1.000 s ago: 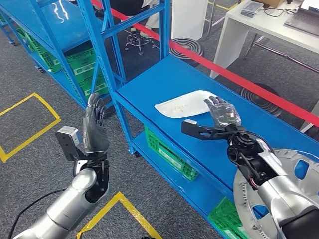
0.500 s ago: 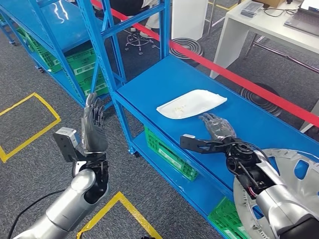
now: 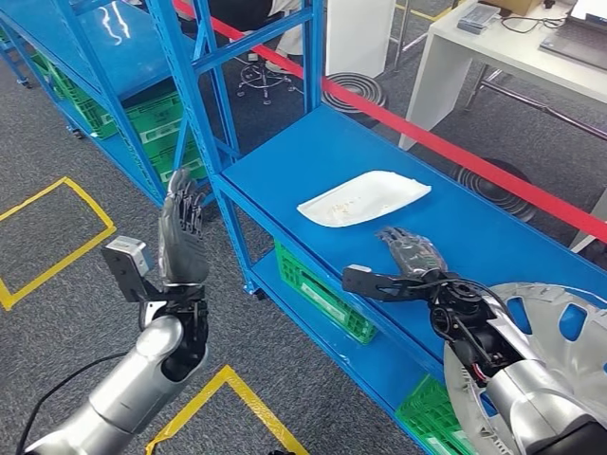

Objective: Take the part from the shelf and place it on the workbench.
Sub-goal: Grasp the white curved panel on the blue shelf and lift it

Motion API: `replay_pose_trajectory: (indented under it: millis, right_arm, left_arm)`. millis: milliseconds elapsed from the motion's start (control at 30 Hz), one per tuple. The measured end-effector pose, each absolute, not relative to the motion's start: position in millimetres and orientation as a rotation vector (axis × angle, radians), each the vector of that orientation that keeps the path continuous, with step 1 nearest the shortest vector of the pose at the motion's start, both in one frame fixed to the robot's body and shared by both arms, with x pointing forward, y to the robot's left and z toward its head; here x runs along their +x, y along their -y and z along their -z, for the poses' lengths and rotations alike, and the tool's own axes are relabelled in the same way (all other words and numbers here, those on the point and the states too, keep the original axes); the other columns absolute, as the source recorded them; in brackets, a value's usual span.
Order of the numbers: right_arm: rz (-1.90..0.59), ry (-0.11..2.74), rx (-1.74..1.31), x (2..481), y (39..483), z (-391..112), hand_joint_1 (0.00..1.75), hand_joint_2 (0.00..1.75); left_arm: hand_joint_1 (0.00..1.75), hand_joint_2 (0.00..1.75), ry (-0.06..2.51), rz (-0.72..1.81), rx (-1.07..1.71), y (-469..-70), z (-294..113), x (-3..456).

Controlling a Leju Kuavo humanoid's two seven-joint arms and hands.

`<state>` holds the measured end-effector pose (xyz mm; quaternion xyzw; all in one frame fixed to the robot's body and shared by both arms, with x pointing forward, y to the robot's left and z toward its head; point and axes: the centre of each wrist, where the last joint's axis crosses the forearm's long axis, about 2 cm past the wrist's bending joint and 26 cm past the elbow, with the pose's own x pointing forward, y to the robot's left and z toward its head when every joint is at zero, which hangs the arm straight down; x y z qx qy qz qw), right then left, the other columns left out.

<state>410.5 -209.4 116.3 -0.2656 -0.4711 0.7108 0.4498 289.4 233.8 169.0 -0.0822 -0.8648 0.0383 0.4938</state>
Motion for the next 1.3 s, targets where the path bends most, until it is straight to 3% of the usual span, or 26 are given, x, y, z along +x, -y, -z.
replay_pose_trajectory:
  millis: [400,933,1300]
  right_arm:
    - [-1.723,1.199,-0.727,413,212,-119,0.00,1.75]
    - [-1.706,1.323,-0.833,438,197,-171,0.00,1.75]
    - [-1.704,1.365,-0.836,440,188,-180,0.00,1.75]
  left_arm:
    - [0.00,0.00,2.098,-0.089,-0.208,-234,-169,290]
    - [0.00,0.00,2.079,-0.110,-0.175,-234,-165,289]
    - [0.00,0.00,2.075,-0.117,-0.170,-235,-164,289]
